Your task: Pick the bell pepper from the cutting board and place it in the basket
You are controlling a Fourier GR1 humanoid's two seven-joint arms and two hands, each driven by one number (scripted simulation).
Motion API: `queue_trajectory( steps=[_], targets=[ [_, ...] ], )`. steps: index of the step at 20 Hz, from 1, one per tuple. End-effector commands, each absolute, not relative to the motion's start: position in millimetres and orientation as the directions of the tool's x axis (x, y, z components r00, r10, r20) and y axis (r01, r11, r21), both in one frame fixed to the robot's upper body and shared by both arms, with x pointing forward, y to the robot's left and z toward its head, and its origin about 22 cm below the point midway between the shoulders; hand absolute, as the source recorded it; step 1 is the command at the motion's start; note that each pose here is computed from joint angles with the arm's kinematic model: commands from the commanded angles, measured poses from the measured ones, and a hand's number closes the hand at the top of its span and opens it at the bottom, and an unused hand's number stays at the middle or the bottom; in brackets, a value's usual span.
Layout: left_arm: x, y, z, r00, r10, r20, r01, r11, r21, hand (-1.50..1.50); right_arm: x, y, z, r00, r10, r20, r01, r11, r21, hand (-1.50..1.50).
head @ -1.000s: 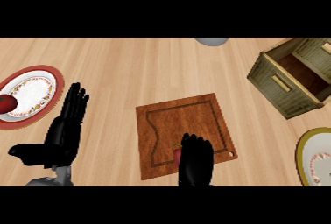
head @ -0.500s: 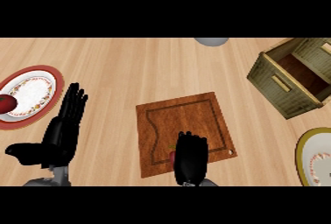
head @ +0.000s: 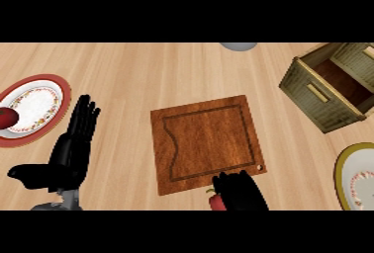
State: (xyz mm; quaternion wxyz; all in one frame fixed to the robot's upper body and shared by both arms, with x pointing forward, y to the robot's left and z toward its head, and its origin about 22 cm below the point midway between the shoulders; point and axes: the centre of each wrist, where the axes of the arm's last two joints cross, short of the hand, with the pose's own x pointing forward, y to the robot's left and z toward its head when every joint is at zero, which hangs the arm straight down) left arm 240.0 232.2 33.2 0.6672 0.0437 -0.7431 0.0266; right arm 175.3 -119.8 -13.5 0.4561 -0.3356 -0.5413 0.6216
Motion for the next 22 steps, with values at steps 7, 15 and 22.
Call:
queue_trajectory(
  steps=[7,15,22],
  targets=[
    [238.9,238.3,35.1,-0.094,-0.02,0.995,-0.107,0.994,0.01,0.0,159.8,-212.3,68.8,-0.607,0.668,0.431,-0.248,0.356,-0.901,1.5],
    [231.6,246.3,28.0,-0.098,-0.038,0.994,-0.155,0.988,0.022,0.0,141.9,-247.1,143.0,-0.643,0.472,0.603,-0.296,0.573,-0.764,1.5],
    [228.8,254.3,32.2,-0.085,-0.039,0.996,-0.152,0.988,0.026,0.0,165.0,-296.6,189.6,-0.561,0.505,0.656,-0.278,0.631,-0.724,1.5]
  ],
)
